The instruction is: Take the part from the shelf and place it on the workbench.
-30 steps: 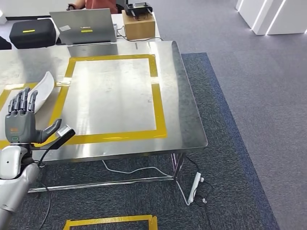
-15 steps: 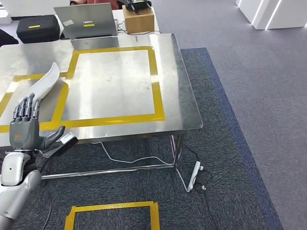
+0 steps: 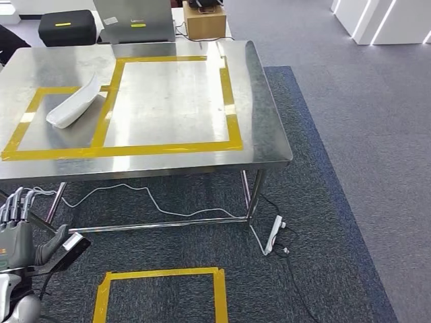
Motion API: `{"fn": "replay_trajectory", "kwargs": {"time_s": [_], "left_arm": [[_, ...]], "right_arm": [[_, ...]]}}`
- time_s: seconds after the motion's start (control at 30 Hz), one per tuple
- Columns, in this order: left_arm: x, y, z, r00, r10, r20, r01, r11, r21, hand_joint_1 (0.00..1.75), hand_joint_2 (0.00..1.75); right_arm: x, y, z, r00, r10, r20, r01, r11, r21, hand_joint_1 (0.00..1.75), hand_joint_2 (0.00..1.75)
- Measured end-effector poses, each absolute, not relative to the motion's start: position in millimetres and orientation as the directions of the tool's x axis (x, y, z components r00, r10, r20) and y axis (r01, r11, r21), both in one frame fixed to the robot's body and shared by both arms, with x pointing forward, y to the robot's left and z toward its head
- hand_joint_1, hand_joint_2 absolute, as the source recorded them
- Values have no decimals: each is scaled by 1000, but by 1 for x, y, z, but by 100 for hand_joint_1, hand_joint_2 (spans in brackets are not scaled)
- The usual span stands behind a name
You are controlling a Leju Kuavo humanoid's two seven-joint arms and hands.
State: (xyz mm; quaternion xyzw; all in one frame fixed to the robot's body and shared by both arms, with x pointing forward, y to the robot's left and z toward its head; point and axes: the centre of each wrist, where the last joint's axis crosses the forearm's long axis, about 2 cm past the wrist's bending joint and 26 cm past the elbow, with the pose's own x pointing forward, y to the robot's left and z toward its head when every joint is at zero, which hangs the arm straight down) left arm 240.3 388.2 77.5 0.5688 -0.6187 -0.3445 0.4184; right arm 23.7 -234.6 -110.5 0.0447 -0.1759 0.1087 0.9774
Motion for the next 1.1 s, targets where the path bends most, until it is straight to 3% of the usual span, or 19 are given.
{"fn": "replay_trajectory", "kwargs": {"time_s": [0.23,0.4,0.57,0.7,0.87,1.1], "left_arm": [[226,395,71,39,-988,149,-402,122,908,0,0],[215,391,56,67,-954,293,-341,254,905,0,0],[195,367,-2,141,-879,455,-160,433,887,0,0],[167,327,-53,302,-789,535,51,574,817,0,0],[121,279,-86,499,-718,486,262,659,705,0,0],[88,250,-98,606,-699,380,412,684,602,0,0]], "right_arm": [[26,-235,-110,915,196,352,-227,973,49,0,0],[30,-236,-110,927,192,323,-215,976,37,0,0],[31,-237,-110,951,172,257,-184,983,22,0,0],[30,-238,-110,968,156,197,-159,987,1,0,0],[30,-239,-110,978,149,145,-146,989,-30,0,0],[28,-240,-111,982,150,117,-145,988,-45,0,0]]}}
